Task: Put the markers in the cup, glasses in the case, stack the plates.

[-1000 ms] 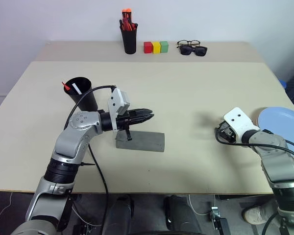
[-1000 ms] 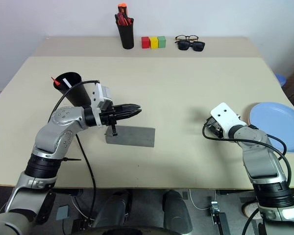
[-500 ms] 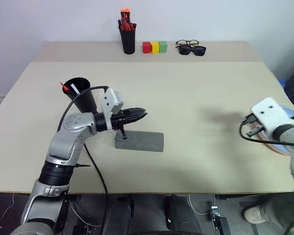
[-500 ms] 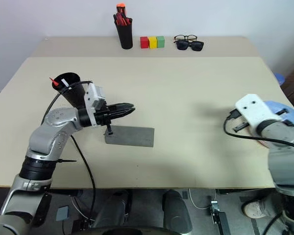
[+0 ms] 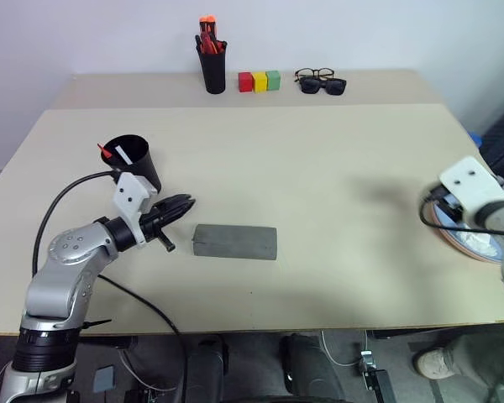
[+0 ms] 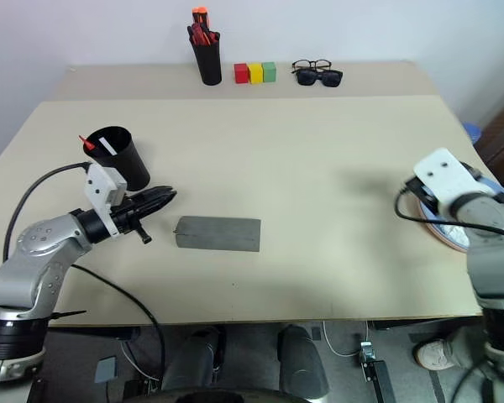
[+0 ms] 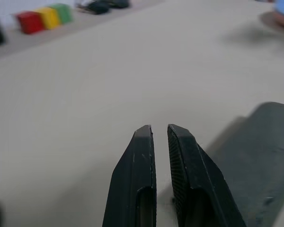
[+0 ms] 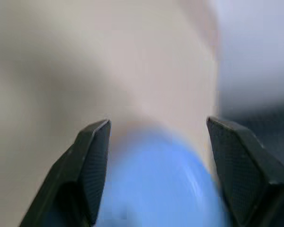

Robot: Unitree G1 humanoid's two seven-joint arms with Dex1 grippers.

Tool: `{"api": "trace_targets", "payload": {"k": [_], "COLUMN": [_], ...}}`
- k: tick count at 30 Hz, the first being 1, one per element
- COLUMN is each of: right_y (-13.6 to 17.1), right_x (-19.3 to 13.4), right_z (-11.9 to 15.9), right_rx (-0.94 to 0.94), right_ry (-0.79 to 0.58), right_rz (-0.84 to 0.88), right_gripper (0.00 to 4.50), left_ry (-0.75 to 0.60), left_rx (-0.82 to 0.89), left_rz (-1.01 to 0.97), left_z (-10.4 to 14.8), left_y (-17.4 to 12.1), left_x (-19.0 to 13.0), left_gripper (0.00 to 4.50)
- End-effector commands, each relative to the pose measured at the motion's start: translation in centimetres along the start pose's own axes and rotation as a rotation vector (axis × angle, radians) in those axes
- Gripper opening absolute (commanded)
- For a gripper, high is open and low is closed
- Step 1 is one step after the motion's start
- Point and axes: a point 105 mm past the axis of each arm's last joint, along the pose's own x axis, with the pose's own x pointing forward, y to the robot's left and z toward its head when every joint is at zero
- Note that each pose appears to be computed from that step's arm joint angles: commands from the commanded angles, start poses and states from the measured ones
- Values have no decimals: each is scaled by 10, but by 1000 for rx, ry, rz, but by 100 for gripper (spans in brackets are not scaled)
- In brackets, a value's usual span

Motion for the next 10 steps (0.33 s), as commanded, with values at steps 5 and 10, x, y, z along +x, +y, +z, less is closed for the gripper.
{"api": "trace_targets", "payload": {"k": [5, 10], "right_y": [43, 58], "right_x": [6, 16], "right_z": [39, 39], "right_rx": [279, 285], "right_ry": [-243, -238], "right_rz": [306, 389], "right_gripper": [339, 339], "left_ry": [13, 25], "left_rx": [59, 52], "left_rz": [327, 363], "left_z": [0, -5], "left_y": [43, 40], "left_x": [-59, -69], "left_gripper": [47, 47]}}
